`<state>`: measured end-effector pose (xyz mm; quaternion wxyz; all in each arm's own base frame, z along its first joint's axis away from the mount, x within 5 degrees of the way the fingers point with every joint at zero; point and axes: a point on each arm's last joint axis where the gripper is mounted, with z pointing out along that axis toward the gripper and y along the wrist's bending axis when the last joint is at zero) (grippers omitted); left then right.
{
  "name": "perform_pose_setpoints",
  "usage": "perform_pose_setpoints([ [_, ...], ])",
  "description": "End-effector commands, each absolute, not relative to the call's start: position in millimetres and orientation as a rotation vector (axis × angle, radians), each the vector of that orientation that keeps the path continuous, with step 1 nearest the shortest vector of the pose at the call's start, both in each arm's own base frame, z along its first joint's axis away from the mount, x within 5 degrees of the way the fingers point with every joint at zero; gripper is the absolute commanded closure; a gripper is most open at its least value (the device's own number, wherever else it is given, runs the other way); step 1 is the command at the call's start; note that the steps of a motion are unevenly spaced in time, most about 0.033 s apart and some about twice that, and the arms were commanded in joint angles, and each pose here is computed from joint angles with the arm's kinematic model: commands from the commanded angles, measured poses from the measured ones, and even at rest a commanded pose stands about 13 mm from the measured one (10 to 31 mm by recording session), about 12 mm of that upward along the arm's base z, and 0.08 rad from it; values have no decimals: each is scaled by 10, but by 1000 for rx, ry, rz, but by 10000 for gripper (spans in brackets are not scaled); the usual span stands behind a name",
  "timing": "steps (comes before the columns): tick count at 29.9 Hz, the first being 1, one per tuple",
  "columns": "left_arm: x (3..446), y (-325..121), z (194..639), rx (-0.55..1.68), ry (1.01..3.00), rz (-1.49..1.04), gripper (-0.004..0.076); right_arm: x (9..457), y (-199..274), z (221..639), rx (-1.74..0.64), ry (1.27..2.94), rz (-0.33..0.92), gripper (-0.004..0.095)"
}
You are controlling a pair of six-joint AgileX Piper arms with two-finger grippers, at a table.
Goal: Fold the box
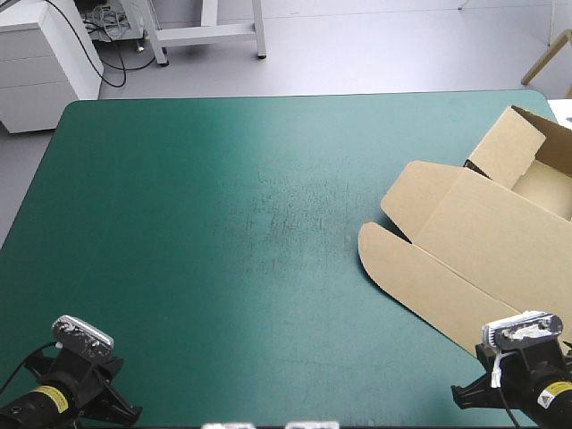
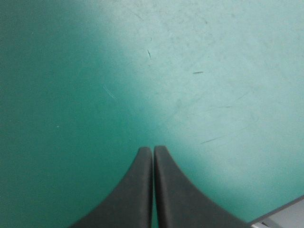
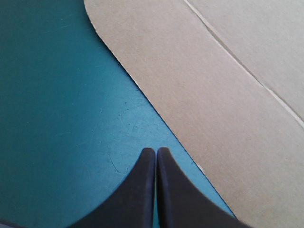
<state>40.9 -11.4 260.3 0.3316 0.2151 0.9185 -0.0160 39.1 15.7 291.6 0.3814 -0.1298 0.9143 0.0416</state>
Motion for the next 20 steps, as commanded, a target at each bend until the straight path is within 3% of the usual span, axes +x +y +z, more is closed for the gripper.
perform_pose_setpoints([
  [1,446,-127,2691,546,2346,-50,734,414,178,3023,-355,2251,114,922],
  [20,446,-127,2691,549,2345,-49,734,455,173,3072,-335,2184,103,922],
])
